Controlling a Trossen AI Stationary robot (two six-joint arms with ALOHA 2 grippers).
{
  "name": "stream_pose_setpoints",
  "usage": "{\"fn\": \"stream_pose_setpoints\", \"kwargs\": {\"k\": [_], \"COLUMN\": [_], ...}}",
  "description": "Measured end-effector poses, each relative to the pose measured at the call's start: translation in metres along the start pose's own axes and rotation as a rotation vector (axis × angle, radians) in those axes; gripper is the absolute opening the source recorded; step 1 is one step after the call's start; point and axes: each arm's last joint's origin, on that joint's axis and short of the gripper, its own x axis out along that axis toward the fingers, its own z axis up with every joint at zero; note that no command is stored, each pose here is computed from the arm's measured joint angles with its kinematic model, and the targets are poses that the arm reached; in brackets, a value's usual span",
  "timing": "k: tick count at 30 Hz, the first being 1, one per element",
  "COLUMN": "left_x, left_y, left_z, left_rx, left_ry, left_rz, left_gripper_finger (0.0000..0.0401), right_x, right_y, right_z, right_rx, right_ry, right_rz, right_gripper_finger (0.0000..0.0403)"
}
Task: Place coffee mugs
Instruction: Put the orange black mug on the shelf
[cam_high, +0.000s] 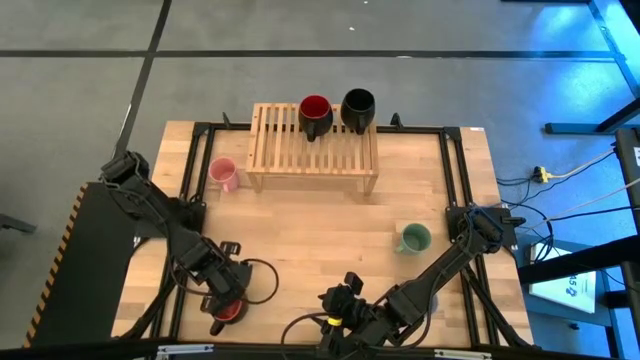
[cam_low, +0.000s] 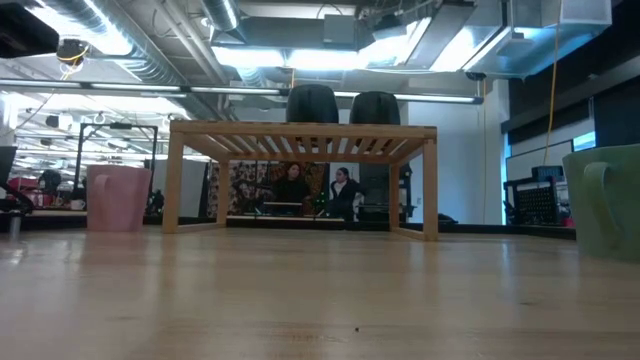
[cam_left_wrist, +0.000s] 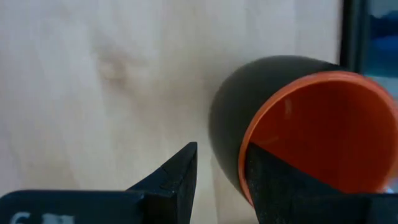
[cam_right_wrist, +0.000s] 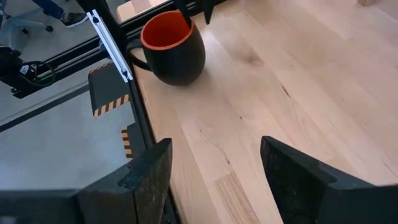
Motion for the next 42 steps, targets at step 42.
{"fn": "stream_pose_setpoints", "kwargs": {"k": [42], "left_x": [-0.083], "left_y": [0.112], "left_z": [0.058], "left_rx": [-0.714], "left_ry": [-0.538], "left_rz": [0.254], "left_gripper_finger": [0.0017], "right_x": [0.019], "right_y": [-0.009], "right_z": [0.04], "right_rx": [-0.336], "right_ry": [-0.433], "right_rz": [-0.339], "right_gripper_finger": [0.0234]}}
